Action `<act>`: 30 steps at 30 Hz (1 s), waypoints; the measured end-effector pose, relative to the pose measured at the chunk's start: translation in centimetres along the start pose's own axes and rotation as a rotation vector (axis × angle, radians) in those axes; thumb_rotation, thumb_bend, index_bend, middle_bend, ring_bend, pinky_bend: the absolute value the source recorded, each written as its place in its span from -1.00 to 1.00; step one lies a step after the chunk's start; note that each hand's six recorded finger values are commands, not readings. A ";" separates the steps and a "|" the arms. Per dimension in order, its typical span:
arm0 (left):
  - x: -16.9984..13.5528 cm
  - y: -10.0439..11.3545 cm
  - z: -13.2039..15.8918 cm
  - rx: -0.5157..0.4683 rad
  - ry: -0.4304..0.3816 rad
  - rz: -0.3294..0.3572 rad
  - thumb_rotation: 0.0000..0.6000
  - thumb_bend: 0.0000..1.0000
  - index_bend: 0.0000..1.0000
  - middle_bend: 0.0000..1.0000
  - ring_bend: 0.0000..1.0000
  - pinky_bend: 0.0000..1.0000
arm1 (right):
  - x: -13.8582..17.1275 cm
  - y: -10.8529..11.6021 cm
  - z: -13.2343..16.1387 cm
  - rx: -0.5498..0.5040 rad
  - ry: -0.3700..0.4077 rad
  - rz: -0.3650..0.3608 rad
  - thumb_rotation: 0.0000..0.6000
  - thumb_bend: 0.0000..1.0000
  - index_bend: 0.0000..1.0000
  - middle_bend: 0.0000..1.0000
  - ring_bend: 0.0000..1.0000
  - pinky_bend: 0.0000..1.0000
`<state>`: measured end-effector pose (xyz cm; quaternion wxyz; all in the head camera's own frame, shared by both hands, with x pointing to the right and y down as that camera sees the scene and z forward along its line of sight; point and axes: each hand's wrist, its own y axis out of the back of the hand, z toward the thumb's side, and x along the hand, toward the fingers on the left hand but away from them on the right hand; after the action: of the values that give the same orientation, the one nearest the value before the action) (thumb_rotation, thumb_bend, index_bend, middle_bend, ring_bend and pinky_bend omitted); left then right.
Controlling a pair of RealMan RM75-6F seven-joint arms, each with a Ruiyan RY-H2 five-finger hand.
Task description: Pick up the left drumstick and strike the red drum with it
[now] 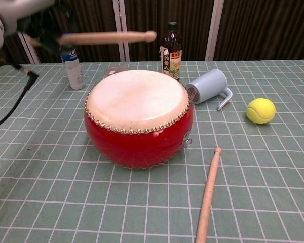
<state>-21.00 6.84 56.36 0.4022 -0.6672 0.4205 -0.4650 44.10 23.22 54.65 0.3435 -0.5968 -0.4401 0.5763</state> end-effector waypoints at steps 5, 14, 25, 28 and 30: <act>-0.3 4.7 2.4 -0.118 -0.089 0.169 1.00 0.19 0.48 1.00 1.00 1.00 | -0.1 0.0 0.0 -0.001 -0.002 0.002 1.00 -0.39 -1.00 -1.00 -1.00 -0.85; -0.3 0.6 -0.2 0.001 -0.050 0.092 1.00 0.19 0.48 1.00 1.00 1.00 | -0.2 -0.1 0.1 -0.002 0.001 0.003 1.00 -0.39 -1.00 -1.00 -1.00 -0.86; -2.7 -9.2 -7.5 0.333 0.146 -0.322 1.00 0.20 0.50 1.00 1.00 1.00 | -0.2 0.0 0.1 -0.009 -0.001 0.004 1.00 -0.39 -1.00 -1.00 -1.00 -0.85; -3.3 -9.4 -8.9 0.413 0.194 -0.414 1.00 0.20 0.50 1.00 1.00 1.00 | -0.1 0.0 0.0 -0.014 -0.003 0.006 1.00 -0.39 -1.00 -1.00 -1.00 -0.85; -3.6 -8.9 -9.0 0.426 0.207 -0.444 1.00 0.20 0.50 1.00 1.00 1.00 | -0.1 0.0 0.0 -0.014 -0.003 0.005 1.00 -0.39 -1.00 -1.00 -1.00 -0.85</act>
<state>-28.72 11.72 65.80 0.3765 -0.5926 0.1968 -0.6844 44.10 23.10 54.66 0.3373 -0.5994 -0.4431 0.5751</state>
